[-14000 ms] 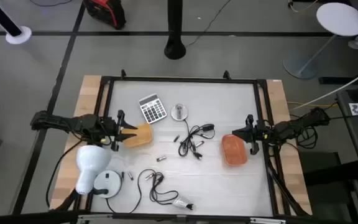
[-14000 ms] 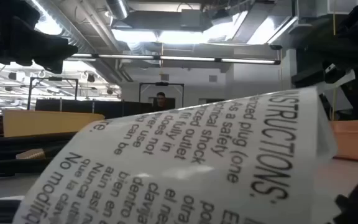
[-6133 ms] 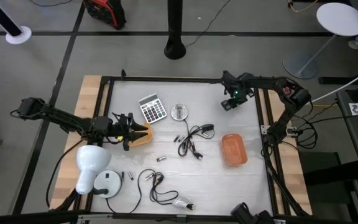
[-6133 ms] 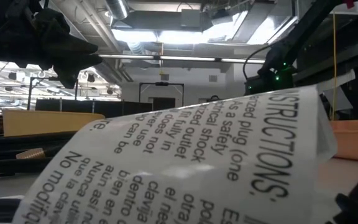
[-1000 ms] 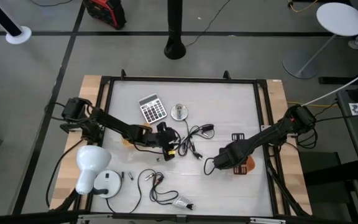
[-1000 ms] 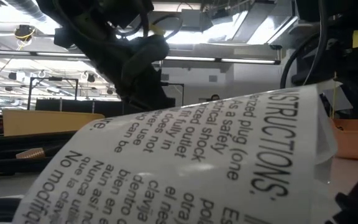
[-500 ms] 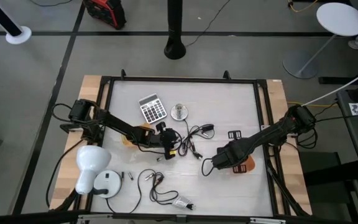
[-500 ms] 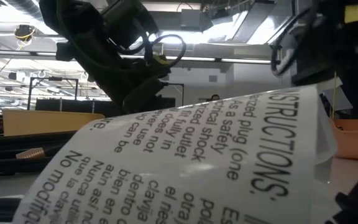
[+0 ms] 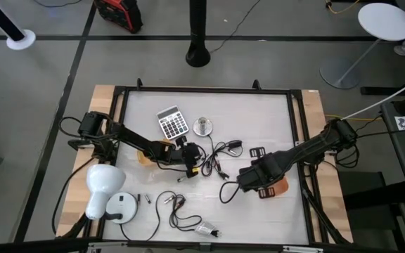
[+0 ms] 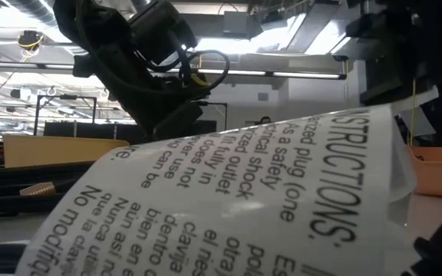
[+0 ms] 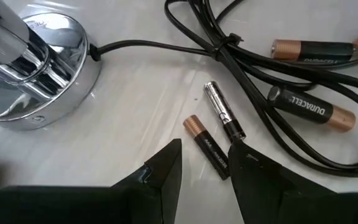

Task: Sort batteries
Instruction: Put the black battery into the yellow bin

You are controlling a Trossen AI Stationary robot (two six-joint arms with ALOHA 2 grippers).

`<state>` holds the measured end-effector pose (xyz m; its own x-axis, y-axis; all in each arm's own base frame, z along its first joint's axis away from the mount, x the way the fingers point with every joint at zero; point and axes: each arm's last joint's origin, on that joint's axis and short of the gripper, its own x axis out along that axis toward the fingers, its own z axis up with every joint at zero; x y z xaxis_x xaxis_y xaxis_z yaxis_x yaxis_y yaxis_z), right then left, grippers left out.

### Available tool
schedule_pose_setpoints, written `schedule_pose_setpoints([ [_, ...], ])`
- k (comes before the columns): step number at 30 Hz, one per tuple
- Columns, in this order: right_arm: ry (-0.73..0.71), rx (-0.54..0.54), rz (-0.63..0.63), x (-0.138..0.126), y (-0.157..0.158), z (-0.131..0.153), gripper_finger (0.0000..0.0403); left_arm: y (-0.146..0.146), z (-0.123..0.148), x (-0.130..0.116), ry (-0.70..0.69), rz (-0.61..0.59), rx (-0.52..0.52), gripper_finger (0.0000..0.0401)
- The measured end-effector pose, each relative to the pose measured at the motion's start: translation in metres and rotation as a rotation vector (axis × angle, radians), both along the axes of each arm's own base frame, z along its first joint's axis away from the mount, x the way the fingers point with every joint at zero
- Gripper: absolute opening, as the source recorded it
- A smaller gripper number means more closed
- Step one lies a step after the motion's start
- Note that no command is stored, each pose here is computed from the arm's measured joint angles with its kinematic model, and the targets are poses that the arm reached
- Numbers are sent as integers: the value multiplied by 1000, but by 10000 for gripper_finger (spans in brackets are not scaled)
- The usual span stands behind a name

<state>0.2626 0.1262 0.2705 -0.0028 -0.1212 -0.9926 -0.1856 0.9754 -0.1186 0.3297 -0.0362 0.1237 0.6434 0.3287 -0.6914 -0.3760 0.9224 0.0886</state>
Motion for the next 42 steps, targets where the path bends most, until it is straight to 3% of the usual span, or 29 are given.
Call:
schedule_pose_setpoints([
  [19,-35,-26,14,2,0,5,134,1,-13,1,34,20,-10,122],
  [22,-36,-26,16,2,0,5,134,1,-14,1,41,17,-7,108],
  [31,-35,-26,20,2,0,5,134,1,-14,-1,59,22,-5,15],
  [42,-35,-26,20,2,0,5,134,2,-13,-1,46,27,-14,26],
])
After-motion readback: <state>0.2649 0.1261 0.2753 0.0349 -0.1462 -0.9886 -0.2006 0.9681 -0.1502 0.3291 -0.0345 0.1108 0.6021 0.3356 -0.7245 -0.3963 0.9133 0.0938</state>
